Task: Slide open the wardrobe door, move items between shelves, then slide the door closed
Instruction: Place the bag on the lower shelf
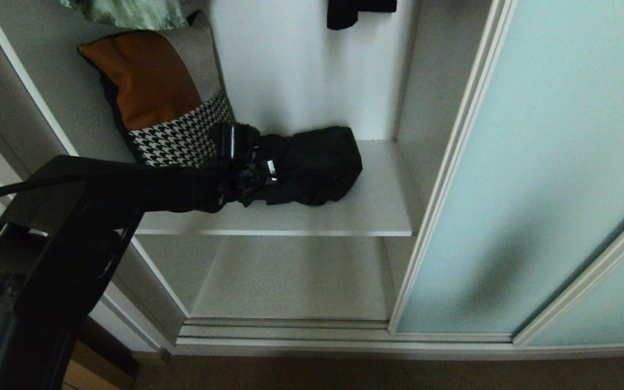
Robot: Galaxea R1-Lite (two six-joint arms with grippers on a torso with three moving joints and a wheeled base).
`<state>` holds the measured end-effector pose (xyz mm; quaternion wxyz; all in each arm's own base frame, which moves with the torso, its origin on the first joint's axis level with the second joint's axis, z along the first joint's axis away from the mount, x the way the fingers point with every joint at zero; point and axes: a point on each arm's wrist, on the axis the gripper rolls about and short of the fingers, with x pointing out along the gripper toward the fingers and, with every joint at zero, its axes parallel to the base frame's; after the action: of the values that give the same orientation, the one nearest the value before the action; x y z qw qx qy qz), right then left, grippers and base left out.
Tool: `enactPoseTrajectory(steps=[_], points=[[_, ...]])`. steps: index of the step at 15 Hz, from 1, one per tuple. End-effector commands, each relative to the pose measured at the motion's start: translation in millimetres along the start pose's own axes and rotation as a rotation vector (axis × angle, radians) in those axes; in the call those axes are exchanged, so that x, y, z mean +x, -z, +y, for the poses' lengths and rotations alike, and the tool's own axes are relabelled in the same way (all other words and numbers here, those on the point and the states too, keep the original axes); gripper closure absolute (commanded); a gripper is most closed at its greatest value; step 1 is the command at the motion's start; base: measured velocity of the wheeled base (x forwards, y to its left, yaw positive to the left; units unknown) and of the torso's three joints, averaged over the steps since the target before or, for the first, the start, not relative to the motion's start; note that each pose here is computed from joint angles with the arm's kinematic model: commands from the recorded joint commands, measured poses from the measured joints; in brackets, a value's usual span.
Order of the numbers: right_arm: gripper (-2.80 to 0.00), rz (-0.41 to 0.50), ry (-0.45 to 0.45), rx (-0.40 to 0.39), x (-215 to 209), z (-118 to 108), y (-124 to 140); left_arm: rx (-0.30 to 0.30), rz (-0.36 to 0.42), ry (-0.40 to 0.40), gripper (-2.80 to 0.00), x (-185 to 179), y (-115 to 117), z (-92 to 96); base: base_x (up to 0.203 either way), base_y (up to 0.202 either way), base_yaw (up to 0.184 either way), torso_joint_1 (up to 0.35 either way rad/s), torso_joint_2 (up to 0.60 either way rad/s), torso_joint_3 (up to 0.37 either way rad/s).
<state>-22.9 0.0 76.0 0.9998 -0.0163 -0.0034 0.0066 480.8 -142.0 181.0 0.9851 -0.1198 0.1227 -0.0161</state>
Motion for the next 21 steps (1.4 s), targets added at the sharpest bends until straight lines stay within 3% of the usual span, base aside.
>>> enactPoseTrajectory(steps=[1, 4, 6, 10, 17, 21], points=[[0.0, -0.003, 0.0, -0.001, 0, 0, 0, 0.015, 0.036, -0.016, -2.8, 17, 23, 1.3, 0.0, 0.0, 0.0, 0.0, 0.0, 0.0], [0.0, -0.003, 0.0, -0.001, 0, 0, 0, 0.027, 0.015, -0.013, -2.8, 29, 38, 3.1, 0.0, 0.0, 0.0, 0.0, 0.0, 0.0], [0.0, -0.003, -0.002, -0.001, 0, 0, 0, 0.065, -0.011, -0.008, -2.8, 35, 45, 3.8, 0.0, 0.0, 0.0, 0.0, 0.0, 0.0], [0.0, -0.003, -0.002, -0.001, 0, 0, 0, 0.133, -0.176, -0.042, -2.8, 48, 51, 6.5, 0.0, 0.0, 0.0, 0.0, 0.0, 0.0], [0.0, -0.003, -0.002, 0.0, 0, 0, 0, 0.243, -0.211, -0.045, -2.8, 74, 90, 26.3, 0.0, 0.0, 0.0, 0.0, 0.0, 0.0], [0.0, -0.003, 0.0, -0.001, 0, 0, 0, 0.29, -0.21, 0.005, -2.8, 76, 87, 35.4, 0.0, 0.0, 0.0, 0.0, 0.0, 0.0]])
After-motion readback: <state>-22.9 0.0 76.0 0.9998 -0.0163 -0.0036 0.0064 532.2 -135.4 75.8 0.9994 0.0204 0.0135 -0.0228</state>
